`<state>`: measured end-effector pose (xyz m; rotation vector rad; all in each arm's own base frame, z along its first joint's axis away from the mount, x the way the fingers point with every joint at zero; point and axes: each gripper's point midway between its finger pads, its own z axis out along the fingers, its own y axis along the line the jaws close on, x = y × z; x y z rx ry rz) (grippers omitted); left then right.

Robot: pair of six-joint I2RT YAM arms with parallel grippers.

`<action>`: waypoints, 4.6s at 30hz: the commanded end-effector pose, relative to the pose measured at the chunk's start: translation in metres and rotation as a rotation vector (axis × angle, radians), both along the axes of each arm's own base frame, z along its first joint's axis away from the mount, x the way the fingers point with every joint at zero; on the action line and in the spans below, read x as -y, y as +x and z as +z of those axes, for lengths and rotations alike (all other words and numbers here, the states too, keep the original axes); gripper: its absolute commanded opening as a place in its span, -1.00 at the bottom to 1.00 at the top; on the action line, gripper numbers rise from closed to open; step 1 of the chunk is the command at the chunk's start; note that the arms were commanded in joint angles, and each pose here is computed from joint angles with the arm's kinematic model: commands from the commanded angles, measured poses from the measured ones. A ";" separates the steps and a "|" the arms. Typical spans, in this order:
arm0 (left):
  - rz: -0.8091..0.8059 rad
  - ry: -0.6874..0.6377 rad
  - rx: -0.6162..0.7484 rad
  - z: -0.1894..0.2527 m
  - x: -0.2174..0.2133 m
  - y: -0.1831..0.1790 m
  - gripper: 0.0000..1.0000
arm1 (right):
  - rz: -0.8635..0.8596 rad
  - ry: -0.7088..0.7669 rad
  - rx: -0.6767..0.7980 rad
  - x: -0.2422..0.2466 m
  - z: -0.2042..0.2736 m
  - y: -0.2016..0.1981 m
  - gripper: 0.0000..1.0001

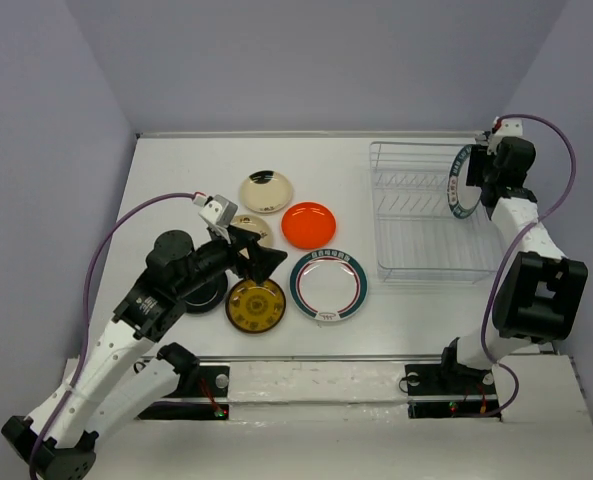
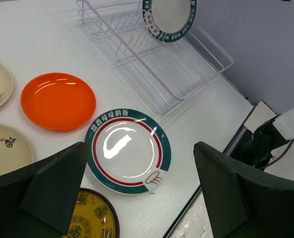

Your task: Load the plates into the dish rack

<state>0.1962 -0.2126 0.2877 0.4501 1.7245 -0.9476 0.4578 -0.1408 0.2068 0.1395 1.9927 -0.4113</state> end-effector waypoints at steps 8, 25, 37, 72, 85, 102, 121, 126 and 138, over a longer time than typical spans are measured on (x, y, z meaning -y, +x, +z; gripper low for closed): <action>0.223 0.027 -0.047 -0.010 -0.025 0.036 0.98 | -0.122 0.208 0.307 -0.005 0.126 0.001 0.65; 0.570 -0.015 -0.150 -0.026 -0.097 0.103 0.74 | 0.806 0.749 0.001 -0.388 0.068 -0.153 -0.40; 0.647 -0.063 0.067 0.035 -0.120 0.088 0.93 | 1.149 0.654 -0.447 -0.564 -0.054 -0.227 0.04; 0.569 -0.090 0.117 0.040 -0.112 0.068 0.98 | 1.132 0.467 -0.563 -0.565 -0.106 -0.201 0.06; 0.564 -0.092 0.120 0.041 -0.111 0.068 0.98 | 1.123 0.460 -0.666 -0.560 -0.147 -0.184 0.07; 0.570 -0.093 0.126 0.043 -0.113 0.067 0.98 | 1.175 0.537 -0.769 -0.569 -0.163 -0.204 -0.70; 0.559 -0.102 0.137 0.047 -0.110 0.063 0.98 | 1.090 0.475 -0.342 -0.530 -0.004 -0.164 -0.86; 0.522 -0.111 0.147 0.051 -0.102 0.057 0.98 | 0.685 0.363 -0.116 -0.398 0.056 -0.097 -0.86; 0.385 -0.130 0.183 0.065 -0.074 0.030 0.98 | -0.360 -0.213 0.098 -0.072 0.156 -0.066 -0.86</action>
